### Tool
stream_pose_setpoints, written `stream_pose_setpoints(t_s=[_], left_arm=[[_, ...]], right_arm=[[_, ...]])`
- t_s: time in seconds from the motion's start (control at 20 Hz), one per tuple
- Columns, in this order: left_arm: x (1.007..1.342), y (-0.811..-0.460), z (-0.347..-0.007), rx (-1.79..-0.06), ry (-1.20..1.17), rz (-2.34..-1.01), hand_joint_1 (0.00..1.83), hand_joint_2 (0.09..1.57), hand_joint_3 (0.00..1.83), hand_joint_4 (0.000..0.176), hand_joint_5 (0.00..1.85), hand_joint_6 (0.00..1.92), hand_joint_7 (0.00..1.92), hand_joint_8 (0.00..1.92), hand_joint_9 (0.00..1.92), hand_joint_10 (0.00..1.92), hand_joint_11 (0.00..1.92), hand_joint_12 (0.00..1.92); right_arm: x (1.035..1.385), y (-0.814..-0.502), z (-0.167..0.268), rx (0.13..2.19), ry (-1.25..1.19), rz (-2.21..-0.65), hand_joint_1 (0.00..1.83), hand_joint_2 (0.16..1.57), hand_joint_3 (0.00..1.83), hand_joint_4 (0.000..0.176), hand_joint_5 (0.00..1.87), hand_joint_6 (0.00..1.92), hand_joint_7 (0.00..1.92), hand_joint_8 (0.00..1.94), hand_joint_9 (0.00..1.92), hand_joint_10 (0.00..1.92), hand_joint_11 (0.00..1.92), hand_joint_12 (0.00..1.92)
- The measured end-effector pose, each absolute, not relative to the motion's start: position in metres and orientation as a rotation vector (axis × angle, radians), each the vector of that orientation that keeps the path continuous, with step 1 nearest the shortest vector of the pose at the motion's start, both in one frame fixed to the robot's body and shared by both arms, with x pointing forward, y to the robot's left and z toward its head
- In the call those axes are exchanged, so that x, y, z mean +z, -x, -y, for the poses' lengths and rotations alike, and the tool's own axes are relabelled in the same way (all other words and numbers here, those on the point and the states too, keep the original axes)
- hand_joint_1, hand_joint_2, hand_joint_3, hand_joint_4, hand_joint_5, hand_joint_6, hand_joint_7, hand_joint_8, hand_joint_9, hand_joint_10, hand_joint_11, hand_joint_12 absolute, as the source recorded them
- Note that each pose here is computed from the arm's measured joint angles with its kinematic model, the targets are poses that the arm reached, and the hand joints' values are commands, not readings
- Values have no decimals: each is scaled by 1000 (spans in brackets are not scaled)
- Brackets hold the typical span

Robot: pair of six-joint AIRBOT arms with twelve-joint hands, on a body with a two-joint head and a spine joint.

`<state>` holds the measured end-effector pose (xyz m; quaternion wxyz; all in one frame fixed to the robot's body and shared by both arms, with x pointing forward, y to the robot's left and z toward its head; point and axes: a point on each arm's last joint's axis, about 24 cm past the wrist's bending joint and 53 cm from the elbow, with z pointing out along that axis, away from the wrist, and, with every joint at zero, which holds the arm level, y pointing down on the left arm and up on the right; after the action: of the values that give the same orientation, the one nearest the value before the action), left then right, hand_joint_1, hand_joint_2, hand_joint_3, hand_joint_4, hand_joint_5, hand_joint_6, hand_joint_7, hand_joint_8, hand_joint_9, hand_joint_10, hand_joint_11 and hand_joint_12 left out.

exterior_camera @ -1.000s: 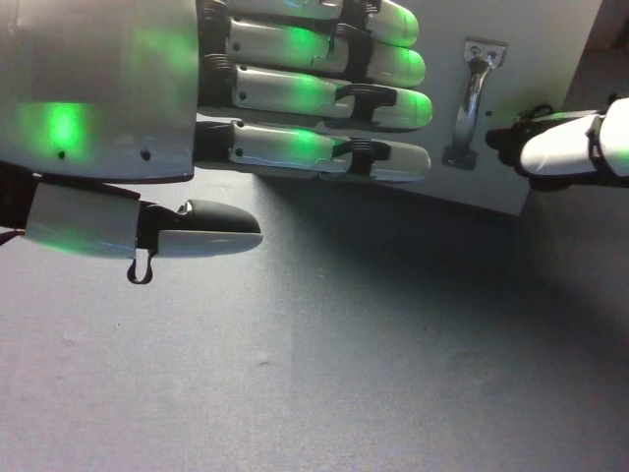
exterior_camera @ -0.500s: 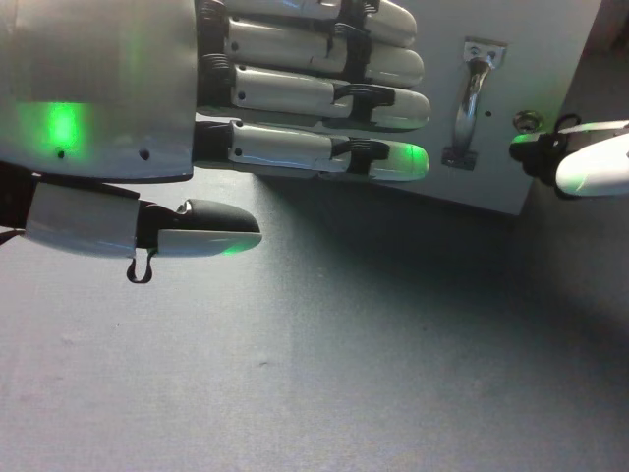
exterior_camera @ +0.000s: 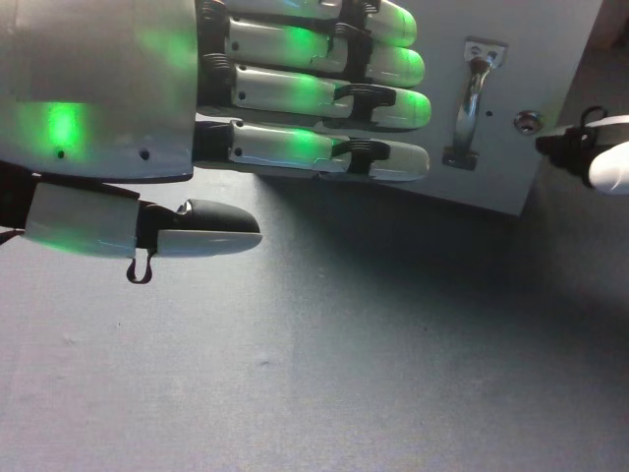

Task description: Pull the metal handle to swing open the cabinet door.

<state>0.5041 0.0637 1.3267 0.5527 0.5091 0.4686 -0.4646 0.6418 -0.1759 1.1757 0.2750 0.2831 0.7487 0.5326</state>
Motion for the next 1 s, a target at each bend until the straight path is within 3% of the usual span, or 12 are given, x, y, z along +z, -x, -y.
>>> stream_pose_setpoints(t_s=[0.25, 0.6, 1.0], left_arm=[[1327, -504, -64, -1098, -1204, -1108, 0, 1571, 142, 0, 113, 0, 128, 0, 117, 0, 0, 357], [1327, -504, -64, -1098, -1204, -1108, 0, 1571, 136, 0, 121, 3, 130, 3, 117, 2, 0, 358], [1327, -504, -64, -1100, -1203, -1108, 0, 1571, 141, 0, 115, 0, 130, 1, 117, 2, 0, 357]], right_arm=[[1179, -656, 203, 1362, -725, -1993, 0, 1571, 126, 0, 72, 1, 99, 2, 83, 1, 0, 370], [1179, -652, 193, 1373, -591, -2036, 0, 1571, 123, 0, 75, 3, 102, 2, 80, 2, 0, 365], [1172, -681, 216, 1273, -665, -1997, 0, 1571, 130, 0, 67, 6, 92, 5, 78, 3, 0, 335]])
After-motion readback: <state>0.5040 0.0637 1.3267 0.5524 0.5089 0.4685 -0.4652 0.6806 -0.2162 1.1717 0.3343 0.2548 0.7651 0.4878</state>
